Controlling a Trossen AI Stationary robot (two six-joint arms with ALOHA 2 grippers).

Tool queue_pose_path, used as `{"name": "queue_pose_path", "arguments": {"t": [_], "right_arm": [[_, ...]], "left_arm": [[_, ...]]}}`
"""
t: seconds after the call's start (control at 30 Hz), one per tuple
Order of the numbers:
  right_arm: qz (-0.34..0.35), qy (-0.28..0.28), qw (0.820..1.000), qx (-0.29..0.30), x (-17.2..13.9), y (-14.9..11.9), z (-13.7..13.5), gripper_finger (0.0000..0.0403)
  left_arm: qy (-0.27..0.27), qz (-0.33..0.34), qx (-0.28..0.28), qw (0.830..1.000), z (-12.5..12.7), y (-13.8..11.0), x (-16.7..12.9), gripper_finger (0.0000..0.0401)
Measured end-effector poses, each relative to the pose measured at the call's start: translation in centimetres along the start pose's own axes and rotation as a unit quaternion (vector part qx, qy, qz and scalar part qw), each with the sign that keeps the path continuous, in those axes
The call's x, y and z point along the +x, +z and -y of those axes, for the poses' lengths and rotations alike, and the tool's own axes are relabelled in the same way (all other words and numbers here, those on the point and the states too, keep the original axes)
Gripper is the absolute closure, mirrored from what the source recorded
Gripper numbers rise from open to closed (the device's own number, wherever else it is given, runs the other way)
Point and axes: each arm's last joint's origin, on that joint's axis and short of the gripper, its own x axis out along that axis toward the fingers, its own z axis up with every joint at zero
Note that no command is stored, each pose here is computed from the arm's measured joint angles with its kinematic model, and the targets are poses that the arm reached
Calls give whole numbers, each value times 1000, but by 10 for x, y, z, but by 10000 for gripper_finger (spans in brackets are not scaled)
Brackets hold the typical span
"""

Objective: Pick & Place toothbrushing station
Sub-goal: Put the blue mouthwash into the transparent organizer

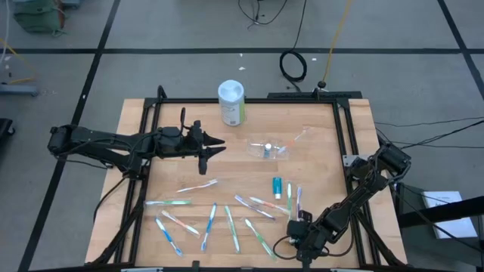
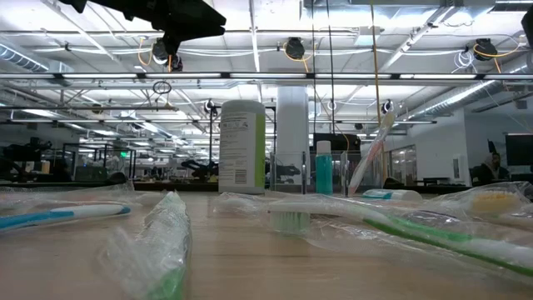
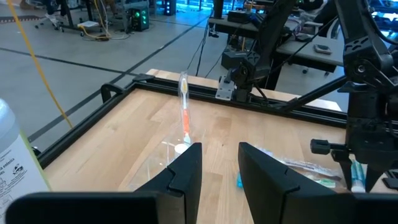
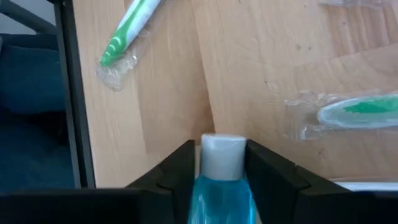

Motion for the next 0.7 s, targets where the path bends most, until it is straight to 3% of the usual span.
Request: {"name": "queue_pose_path", "arguments": {"t": [0.13, 0.43, 0.6, 0.7], "right_arm": [[-10, 4, 1000, 19, -1, 1, 2, 316], [-5, 66, 998, 4, -13, 16, 0, 311], [112, 73, 990, -50, -48, 41, 0, 313], [198, 16, 973, -118, -67, 54, 7, 313]], "left_arm": [[0, 0, 0, 1000, 0, 0, 0, 293], [-1, 0, -3, 1000, 0, 0, 0, 293], [0, -2, -4, 1000, 0, 0, 0, 293], [-1, -1, -4, 1000, 0, 0, 0, 293]]}}
